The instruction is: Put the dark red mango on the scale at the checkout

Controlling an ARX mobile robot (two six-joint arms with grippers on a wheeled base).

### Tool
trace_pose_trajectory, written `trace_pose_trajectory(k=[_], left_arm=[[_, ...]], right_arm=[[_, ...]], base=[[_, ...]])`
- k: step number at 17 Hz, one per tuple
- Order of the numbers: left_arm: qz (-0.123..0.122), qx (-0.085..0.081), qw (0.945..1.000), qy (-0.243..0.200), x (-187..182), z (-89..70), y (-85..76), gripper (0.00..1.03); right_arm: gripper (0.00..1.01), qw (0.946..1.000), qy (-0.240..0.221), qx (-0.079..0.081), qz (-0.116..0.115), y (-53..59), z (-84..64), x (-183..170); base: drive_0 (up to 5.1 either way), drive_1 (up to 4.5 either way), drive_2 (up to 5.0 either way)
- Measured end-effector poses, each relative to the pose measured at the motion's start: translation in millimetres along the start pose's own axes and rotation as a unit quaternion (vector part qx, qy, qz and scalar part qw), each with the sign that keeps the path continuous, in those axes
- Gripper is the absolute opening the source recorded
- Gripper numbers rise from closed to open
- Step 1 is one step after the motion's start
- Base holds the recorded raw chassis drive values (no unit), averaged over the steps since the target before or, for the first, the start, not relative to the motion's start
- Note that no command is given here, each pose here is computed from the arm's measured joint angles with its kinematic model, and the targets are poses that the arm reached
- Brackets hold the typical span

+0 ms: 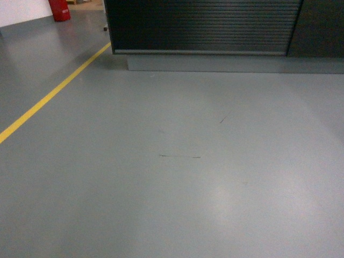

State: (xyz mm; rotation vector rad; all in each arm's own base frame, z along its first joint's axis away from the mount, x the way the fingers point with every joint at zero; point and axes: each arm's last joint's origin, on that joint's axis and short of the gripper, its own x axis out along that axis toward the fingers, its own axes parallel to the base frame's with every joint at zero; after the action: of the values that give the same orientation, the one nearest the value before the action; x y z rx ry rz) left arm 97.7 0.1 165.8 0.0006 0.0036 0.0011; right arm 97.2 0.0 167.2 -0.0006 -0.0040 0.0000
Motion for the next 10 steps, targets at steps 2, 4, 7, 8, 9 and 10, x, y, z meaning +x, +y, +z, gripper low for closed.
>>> trace_pose_trajectory(k=[2, 4, 7, 8, 9, 10], left_arm=[[0.000, 0.000, 1.0000, 0.000, 0.0, 0.0, 0.0, 0.98], [0.000, 0.000, 1.0000, 0.000, 0.0, 0.0, 0.0, 0.98], [0.000, 0.000, 1.0000, 0.000, 0.0, 0.0, 0.0, 0.98], [0.000, 0.000, 1.0000, 0.000, 0.0, 0.0, 0.0, 0.98], [0.000, 0.000, 1.0000, 0.000, 0.0, 0.0, 0.0, 0.98], [0.000, 0.000, 1.0000, 0.000, 0.0, 0.0, 0.0, 0.98]], right_arm=[[0.98, 1.0000, 0.000, 0.000, 0.000, 0.0, 0.0, 0.0], [0.98, 1.0000, 0.000, 0.000, 0.000, 0.0, 0.0, 0.0], [0.98, 1.0000, 0.000, 0.000, 0.000, 0.0, 0.0, 0.0], [0.98, 1.0000, 0.000, 0.000, 0.000, 0.0, 0.0, 0.0], [0.98, 1.0000, 0.000, 0.000, 0.000, 0.0, 0.0, 0.0], [0.98, 1.0000, 0.000, 0.000, 0.000, 0.0, 0.0, 0.0]], base=[[0.0, 0.00, 0.0], [0.0, 0.00, 0.0], [0.0, 0.00, 0.0], [0.0, 0.00, 0.0], [0.0, 0.00, 0.0], [0.0, 0.00, 0.0]])
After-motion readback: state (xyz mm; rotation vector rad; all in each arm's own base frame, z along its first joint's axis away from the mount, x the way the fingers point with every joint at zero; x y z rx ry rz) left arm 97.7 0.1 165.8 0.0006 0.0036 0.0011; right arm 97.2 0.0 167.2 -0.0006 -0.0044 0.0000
